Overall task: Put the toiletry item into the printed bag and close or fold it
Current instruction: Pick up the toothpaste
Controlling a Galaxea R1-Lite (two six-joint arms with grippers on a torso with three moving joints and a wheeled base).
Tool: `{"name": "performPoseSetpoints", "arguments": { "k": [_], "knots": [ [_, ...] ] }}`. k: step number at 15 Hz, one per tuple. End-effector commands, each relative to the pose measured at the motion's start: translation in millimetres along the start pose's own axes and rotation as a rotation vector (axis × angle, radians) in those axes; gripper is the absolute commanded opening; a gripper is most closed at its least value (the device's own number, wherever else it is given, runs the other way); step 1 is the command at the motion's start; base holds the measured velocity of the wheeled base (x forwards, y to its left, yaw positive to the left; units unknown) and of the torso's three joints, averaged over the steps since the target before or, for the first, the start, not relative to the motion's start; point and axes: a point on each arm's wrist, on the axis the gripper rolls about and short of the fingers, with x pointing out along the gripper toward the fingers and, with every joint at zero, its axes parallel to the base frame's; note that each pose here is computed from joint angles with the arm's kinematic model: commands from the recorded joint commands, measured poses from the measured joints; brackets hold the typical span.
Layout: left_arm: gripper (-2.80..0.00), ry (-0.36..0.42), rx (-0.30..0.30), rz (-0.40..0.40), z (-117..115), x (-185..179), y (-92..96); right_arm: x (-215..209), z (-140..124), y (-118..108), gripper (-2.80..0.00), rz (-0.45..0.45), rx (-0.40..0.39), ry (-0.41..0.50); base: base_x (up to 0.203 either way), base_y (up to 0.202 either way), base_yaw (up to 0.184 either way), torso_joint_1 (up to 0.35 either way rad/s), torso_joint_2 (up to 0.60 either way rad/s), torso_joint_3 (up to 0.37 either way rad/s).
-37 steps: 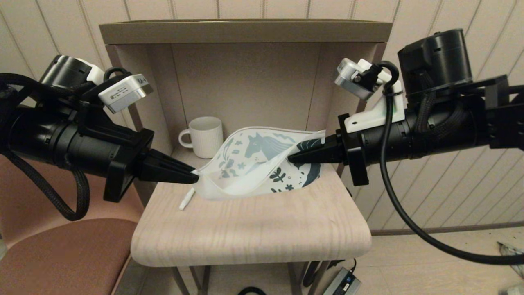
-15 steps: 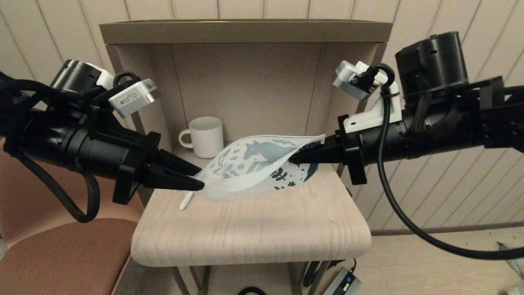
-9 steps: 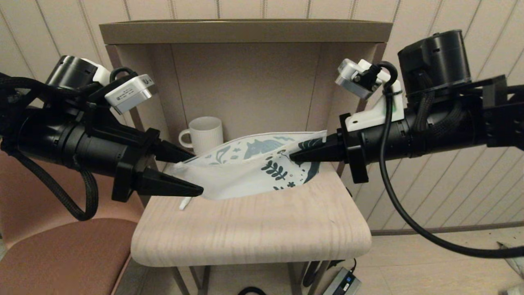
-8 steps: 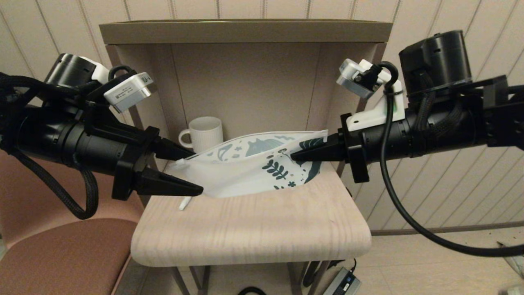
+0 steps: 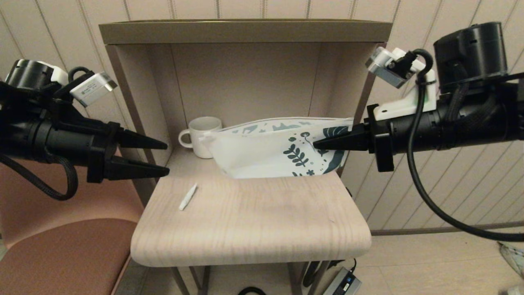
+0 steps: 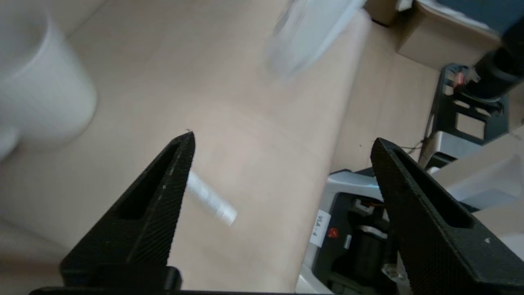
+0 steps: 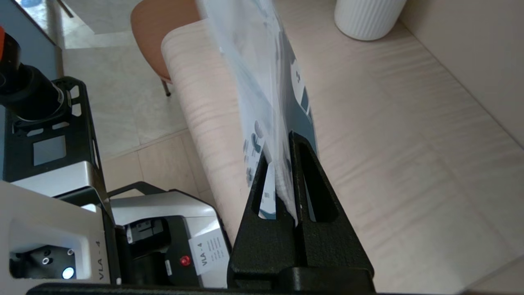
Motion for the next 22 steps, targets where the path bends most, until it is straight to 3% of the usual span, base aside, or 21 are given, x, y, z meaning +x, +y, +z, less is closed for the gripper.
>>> {"name": "performPoseSetpoints", "arguments": {
  "k": [1, 4, 6, 9, 12, 16, 17, 18, 20, 22],
  "knots": [
    [0.0, 0.024, -0.089, -0.007, -26, 0, 4.0, -10, -2, 5, -2.8, -0.009, 0.0, -0.002, 0.0, 0.0, 0.0, 0.0, 0.0, 0.0],
    [0.0, 0.036, -0.135, -0.025, -60, 18, 18.0, -13, -6, 6, -2.8, -0.014, 0.01, 0.005, 0.0, 0.0, 0.0, 0.0, 0.0, 0.0],
    [0.0, 0.037, -0.172, -0.022, -68, 25, 24.8, -17, -8, 4, -2.8, -0.028, 0.017, 0.008, 0.0, 0.0, 0.0, 0.0, 0.0, 0.0],
    [0.0, 0.054, -0.237, 0.015, -64, 19, 16.2, -25, -9, 8, -2.8, -0.041, 0.019, 0.004, 0.0, 0.0, 0.0, 0.0, 0.0, 0.0],
    [0.0, 0.044, -0.343, 0.078, -48, 8, 3.4, -33, -7, 16, -2.8, -0.045, 0.027, -0.006, 0.0, 0.0, 0.0, 0.0, 0.0, 0.0],
    [0.0, 0.069, -0.35, 0.163, -38, 0, -20.5, -45, -4, 27, -2.8, -0.053, 0.042, -0.024, 0.0, 0.0, 0.0, 0.0, 0.0, 0.0],
    [-0.51, 0.077, -0.344, 0.18, -34, 1, -28.0, -47, -3, 28, -2.8, -0.057, 0.046, -0.029, 0.0, 0.0, 0.0, 0.0, 0.0, 0.0],
    [-2.8, 0.069, -0.35, 0.199, -27, 0, -35.7, -50, -2, 28, -2.8, -0.066, 0.053, -0.035, 0.0, 0.0, 0.0, 0.0, 0.0, 0.0],
    [-2.8, 0.045, -0.347, 0.255, -15, 6, -40.0, -54, -3, 31, -2.8, -0.072, 0.064, -0.036, 0.0, 0.0, 0.0, 0.0, 0.0, 0.0],
    [-2.8, 0.076, -0.369, 0.359, -7, 30, -40.8, -57, -6, 32, -2.8, -0.08, 0.07, -0.034, 0.0, 0.0, 0.0, 0.0, 0.0, 0.0]
  ]
}}
